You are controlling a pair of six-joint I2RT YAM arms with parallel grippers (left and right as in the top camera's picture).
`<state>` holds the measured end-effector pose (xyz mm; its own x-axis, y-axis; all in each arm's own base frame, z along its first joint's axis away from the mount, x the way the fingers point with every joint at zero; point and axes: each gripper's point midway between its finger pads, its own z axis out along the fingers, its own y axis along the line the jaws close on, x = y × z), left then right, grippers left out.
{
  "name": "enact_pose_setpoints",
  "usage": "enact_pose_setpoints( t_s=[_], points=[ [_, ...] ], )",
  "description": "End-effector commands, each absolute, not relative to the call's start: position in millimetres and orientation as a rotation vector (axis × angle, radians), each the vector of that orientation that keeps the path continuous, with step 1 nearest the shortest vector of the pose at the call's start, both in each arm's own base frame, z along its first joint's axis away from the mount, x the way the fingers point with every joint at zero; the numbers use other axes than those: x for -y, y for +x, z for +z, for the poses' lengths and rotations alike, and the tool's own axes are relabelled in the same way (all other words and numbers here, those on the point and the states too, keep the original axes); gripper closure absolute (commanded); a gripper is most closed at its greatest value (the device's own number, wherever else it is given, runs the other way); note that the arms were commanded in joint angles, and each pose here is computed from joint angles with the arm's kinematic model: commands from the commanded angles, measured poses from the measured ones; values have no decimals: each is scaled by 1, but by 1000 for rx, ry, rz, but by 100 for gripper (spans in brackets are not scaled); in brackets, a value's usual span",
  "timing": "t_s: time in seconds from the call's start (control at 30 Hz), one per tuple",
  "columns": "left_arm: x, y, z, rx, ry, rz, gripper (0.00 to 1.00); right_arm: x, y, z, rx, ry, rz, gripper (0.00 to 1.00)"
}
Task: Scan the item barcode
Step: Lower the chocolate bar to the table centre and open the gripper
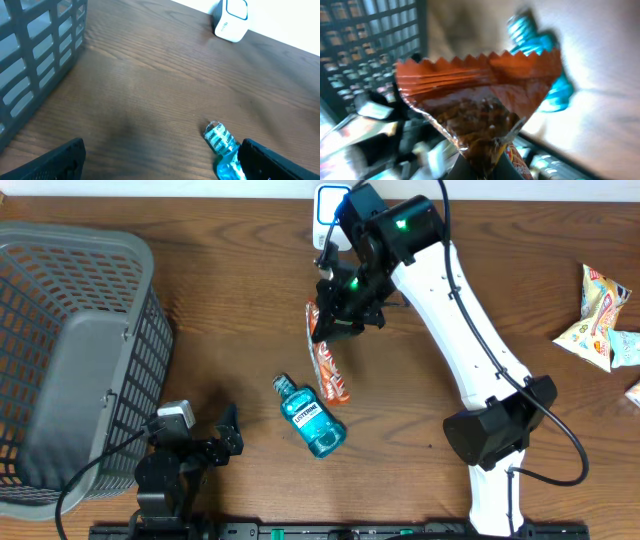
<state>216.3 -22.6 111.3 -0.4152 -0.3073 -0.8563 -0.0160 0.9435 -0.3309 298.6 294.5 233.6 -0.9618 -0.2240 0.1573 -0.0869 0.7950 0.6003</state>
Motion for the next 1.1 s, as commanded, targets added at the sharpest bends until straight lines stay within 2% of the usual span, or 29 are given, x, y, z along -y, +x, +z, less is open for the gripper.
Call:
enact_pose_setpoints(
  t_s=[0.0,0.07,0.27,0.43,0.57,1.07],
  points=[
    [25,214,101,-2013,-215,-330,2,-313,275,250,2420,48,-1143,99],
    [25,214,101,-2013,-215,-330,2,-316,270,251,2244,-59,-1214,99],
    [25,214,101,-2013,-215,-330,2,-293,275,219,2054,-359,-1143,99],
    [25,214,101,-2013,-215,-330,2,-294,295,228,1751,-468,-1406,99],
    [25,214,101,-2013,-215,-330,2,-289,301,228,1667,-574,-1366,99],
    [25,214,101,-2013,-215,-330,2,-274,315,230,1756,-472,-1531,99]
  ],
)
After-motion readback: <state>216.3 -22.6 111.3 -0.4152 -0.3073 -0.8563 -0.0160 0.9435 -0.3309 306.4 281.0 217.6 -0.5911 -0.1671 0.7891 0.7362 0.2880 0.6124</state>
